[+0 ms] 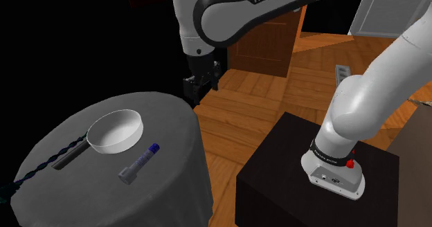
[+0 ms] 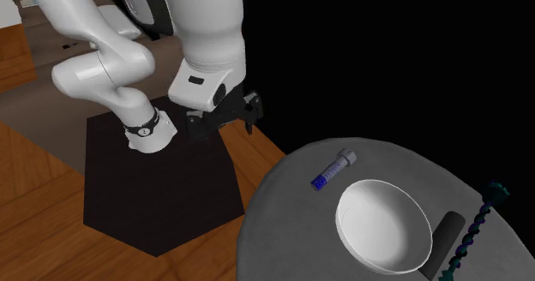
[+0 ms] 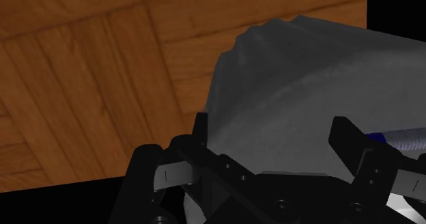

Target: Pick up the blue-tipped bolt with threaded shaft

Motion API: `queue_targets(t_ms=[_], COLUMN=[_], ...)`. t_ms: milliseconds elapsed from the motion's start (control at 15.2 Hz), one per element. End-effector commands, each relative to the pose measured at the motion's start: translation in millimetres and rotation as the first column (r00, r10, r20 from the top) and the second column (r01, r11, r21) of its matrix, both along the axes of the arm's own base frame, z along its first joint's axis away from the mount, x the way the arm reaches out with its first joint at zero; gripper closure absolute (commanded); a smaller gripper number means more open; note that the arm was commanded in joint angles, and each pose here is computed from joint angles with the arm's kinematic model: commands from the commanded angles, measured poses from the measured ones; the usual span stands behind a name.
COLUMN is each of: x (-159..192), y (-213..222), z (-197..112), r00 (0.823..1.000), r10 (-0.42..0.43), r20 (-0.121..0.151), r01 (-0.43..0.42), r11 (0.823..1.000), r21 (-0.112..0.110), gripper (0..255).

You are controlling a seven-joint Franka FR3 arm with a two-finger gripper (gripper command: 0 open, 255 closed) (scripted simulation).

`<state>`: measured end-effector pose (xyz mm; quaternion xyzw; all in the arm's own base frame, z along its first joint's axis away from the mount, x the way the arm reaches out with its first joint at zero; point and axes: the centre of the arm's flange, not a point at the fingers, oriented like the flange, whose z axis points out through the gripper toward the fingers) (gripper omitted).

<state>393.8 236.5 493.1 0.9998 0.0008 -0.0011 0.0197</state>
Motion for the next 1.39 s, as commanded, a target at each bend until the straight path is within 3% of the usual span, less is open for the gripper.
queue_targets(t_ms=[0, 1320], x=[6, 67], y=[25, 264], z=[-10, -101], r00=[1.0, 0.997], r10=[-0.003, -0.021], r20=[-0.007, -0.072], r01=[0.003, 0.023], r11=[1.0, 0.999], r21=[0.004, 0.031], gripper=[0, 0])
